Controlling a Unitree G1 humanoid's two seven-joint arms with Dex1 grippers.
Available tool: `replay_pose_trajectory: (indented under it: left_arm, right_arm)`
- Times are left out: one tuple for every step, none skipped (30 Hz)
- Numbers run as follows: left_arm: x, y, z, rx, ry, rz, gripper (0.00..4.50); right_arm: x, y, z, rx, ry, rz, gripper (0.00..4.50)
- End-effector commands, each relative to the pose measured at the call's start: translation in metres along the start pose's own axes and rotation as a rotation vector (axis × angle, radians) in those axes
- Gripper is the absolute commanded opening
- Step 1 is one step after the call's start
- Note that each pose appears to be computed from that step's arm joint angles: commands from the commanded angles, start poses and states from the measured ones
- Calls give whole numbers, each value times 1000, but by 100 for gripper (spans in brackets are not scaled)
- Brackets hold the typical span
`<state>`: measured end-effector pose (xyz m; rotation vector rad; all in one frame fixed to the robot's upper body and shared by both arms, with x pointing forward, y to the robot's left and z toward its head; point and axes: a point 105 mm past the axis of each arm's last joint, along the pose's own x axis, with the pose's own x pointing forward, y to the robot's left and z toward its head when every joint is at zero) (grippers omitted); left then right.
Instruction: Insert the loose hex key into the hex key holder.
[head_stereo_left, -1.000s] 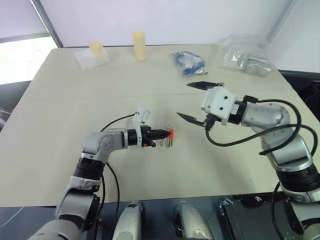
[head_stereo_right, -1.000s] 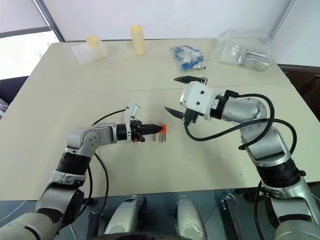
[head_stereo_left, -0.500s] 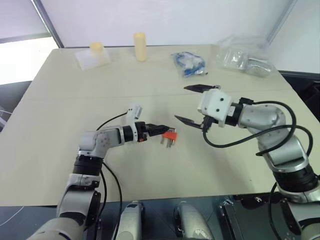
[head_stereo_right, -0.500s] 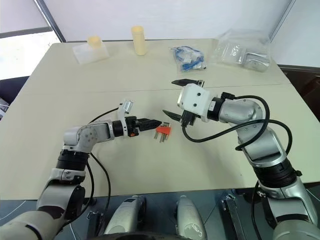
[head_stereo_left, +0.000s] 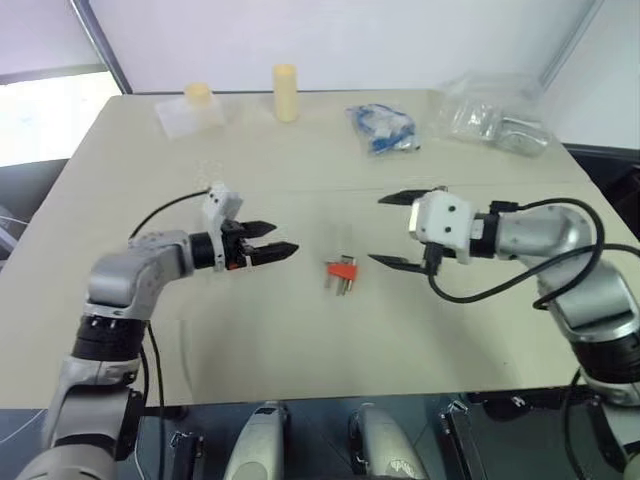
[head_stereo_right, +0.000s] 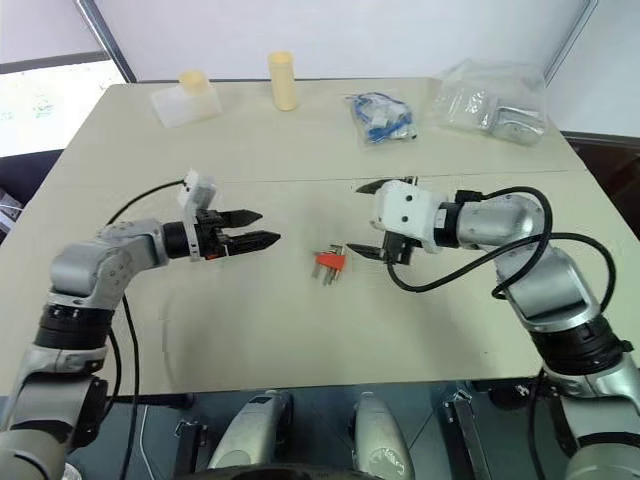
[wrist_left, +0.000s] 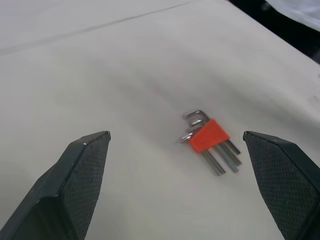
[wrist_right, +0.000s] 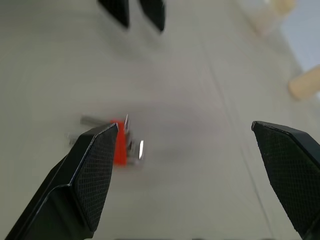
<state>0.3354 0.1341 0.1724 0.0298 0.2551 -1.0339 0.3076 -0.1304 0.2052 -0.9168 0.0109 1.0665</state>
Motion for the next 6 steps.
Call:
replay_pose_trajectory:
  left_arm:
    - [-16,-11,19,143,-21,-34,447]
    - [-19,-13,21,162,-22,-39,447]
    - [-23,-15,22,182,-21,-44,447]
    - [-28,-17,22,193,-11,-48,447]
    - [-33,-21,21,206,-1,-59,447]
    - [-37,-24,21,215,6,-68,447]
  right_arm:
    - [-14,-4,-3,-29,30,38,445]
    - [-15,-3,-5,-28,39,48,445]
    - [-17,-4,-7,-31,51,57,445]
    - [-18,-6,-9,-41,63,59,445]
    - [-19,-8,-11,-50,73,56,445]
    - [-20,-10,-13,-56,79,54,445]
